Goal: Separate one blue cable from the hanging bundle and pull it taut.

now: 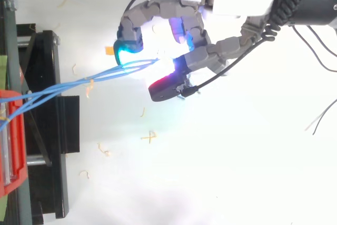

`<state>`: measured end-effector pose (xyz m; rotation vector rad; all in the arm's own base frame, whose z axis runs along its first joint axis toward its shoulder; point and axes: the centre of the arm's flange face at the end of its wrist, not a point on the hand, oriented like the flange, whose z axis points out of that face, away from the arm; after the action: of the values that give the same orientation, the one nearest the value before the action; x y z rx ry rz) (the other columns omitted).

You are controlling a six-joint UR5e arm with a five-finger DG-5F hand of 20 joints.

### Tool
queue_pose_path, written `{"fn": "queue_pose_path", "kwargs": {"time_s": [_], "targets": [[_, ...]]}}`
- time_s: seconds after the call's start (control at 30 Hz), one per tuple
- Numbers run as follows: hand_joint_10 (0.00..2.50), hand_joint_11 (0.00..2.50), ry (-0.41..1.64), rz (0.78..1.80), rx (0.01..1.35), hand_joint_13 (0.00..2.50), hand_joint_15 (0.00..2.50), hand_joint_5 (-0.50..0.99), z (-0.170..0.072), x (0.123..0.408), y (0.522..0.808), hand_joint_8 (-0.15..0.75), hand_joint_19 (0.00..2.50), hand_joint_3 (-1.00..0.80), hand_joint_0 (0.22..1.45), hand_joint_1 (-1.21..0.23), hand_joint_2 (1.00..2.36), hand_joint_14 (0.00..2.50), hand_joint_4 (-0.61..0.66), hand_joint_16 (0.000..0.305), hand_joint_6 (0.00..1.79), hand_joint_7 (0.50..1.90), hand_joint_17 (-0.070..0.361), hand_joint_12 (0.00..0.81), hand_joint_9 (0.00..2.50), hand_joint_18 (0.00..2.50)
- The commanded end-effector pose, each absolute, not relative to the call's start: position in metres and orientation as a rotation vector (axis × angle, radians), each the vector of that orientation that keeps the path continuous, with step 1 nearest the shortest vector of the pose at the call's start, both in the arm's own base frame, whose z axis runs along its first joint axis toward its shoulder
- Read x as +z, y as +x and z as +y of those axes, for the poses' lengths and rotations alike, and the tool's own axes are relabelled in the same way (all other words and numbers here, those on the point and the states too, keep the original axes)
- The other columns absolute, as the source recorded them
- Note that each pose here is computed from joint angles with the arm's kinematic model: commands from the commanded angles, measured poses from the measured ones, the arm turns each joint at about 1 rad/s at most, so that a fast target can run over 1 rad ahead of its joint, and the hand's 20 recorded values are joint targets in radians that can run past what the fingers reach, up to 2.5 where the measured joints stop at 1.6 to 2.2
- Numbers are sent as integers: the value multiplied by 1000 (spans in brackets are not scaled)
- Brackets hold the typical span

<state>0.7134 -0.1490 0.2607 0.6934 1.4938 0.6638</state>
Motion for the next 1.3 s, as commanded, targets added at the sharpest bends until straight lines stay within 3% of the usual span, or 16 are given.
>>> {"fn": "queue_pose_path", "kwargs": {"time_s": [0.0,0.23,0.73,1.27], "targets": [[25,602,715,1506,673,1758,1144,102,-148,259,712,160,862,-138,717,-813,1024,25,225,46,506,1086,103,309,2038,1076],[27,610,727,1516,678,1755,1145,102,-148,258,711,153,864,-140,716,-811,1024,25,230,46,506,1085,103,311,2038,1076],[25,617,762,1559,677,1755,1145,100,-148,295,718,160,862,-148,716,-809,1024,25,227,46,506,1083,103,308,2035,1076],[27,613,748,1554,670,1755,1145,100,-147,308,722,160,862,-151,715,-807,1024,25,236,46,506,1088,102,303,2032,1074]]}}
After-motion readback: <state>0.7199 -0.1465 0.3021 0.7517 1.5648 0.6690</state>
